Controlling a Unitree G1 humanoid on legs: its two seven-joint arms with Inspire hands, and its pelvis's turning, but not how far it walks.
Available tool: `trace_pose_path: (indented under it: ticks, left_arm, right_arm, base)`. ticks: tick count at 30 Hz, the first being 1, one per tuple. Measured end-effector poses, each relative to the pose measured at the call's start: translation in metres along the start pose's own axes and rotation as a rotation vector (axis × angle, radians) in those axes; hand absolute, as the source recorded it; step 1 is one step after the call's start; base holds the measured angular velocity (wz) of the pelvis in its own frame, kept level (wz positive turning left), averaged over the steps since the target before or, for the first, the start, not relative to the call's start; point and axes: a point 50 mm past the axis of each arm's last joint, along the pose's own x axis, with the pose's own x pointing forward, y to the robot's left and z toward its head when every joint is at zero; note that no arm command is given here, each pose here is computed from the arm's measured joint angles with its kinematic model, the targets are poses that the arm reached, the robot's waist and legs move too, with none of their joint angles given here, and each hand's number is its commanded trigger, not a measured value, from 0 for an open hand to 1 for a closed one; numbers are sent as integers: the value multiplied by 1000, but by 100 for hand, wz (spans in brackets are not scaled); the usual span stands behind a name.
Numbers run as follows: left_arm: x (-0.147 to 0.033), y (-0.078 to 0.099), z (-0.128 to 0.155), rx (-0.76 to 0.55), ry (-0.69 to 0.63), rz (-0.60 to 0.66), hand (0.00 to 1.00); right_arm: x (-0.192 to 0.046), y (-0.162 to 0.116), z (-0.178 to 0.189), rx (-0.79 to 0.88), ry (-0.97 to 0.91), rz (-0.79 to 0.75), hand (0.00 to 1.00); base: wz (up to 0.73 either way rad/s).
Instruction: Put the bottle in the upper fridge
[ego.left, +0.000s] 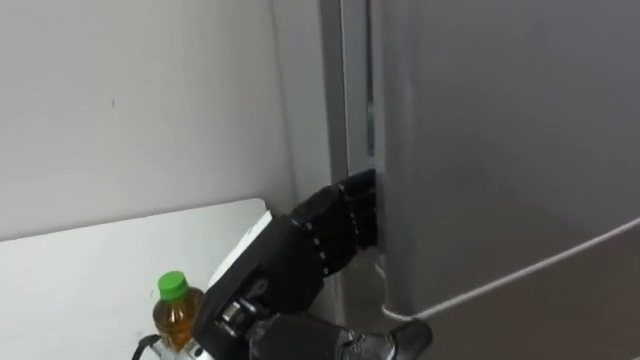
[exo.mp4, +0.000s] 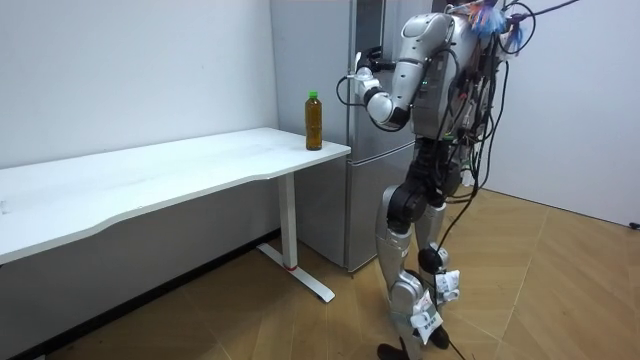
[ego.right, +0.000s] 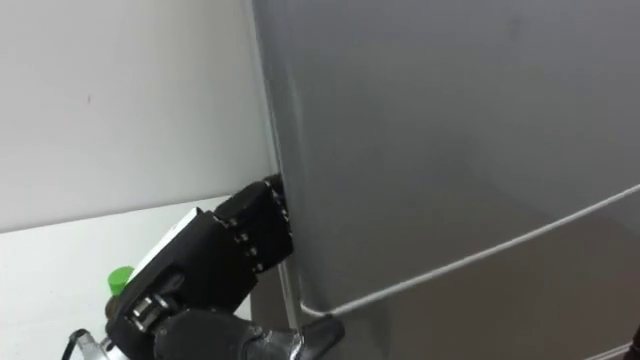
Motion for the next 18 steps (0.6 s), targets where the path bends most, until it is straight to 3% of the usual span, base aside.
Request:
trace_pose_path:
  ticks: [18]
  left_arm:
    - [0,-1,-6,-49,11,17,100]
  right_arm:
    - [0,2,2,-24,-6,-15,0]
  base:
    - [0]
